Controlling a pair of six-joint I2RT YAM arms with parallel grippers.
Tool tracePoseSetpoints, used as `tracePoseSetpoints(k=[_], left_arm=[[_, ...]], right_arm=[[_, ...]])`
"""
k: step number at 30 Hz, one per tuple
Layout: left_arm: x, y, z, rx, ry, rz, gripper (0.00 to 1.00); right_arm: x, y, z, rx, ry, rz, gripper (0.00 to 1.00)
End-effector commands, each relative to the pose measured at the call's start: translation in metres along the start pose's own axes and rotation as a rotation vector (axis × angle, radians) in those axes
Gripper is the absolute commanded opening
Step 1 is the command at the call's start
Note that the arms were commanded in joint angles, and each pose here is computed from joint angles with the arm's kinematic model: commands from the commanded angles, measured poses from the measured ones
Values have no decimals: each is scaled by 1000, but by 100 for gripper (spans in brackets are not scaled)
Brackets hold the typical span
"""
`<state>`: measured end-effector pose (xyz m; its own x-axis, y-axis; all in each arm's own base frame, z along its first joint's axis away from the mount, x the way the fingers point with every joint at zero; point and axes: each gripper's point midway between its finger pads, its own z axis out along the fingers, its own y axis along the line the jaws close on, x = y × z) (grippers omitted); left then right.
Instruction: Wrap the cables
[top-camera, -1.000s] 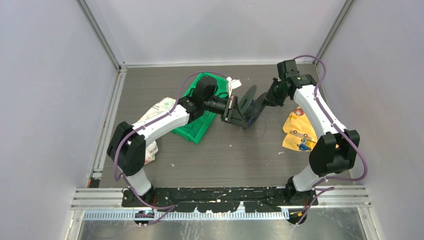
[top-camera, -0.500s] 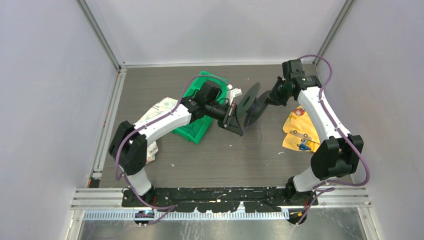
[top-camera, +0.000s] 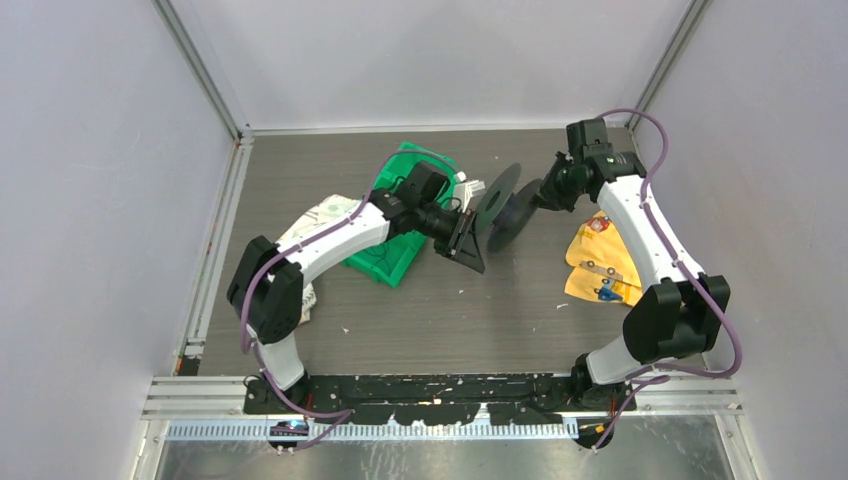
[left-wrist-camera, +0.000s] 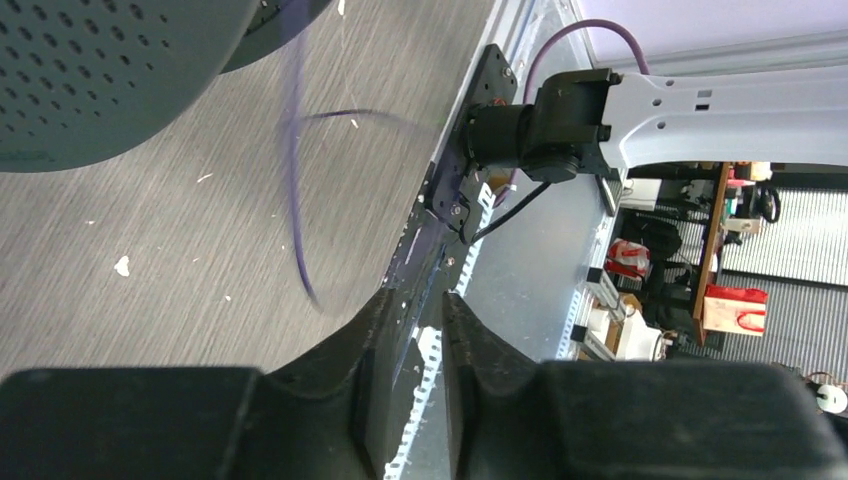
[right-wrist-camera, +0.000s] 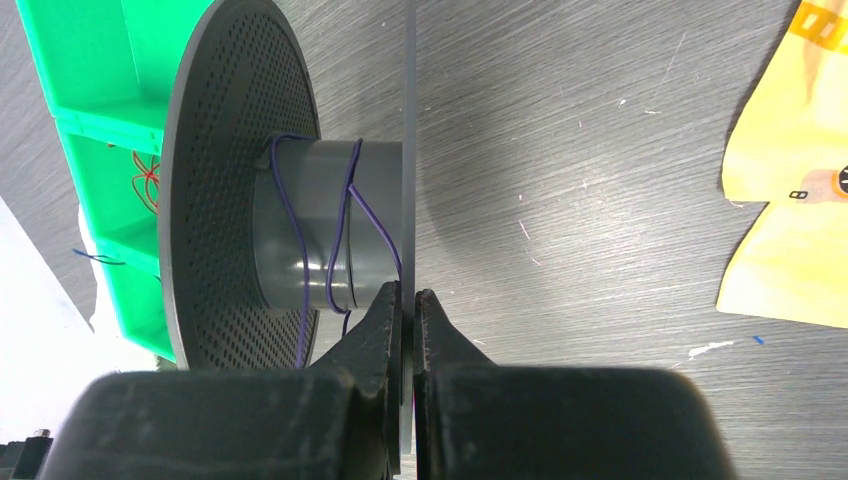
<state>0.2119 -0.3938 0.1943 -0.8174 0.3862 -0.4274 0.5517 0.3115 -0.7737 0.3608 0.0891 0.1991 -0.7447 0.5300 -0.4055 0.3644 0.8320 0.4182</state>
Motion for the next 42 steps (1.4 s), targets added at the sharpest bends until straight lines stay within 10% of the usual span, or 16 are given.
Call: tracePoseSetpoints(k=[1,29,42], left_arm=[[-10,-9,-8,-25,-24,51,28],[-60,-6,-37,94,-327,-39,25],[-50,51,-29,-56,-446,-60,51]], right_arm=[[-22,23,-28,-109,-112,6,1],[-31,29,-58,-153,-169,-6,1],[-42,42,-85,-206,-213,-10,1]])
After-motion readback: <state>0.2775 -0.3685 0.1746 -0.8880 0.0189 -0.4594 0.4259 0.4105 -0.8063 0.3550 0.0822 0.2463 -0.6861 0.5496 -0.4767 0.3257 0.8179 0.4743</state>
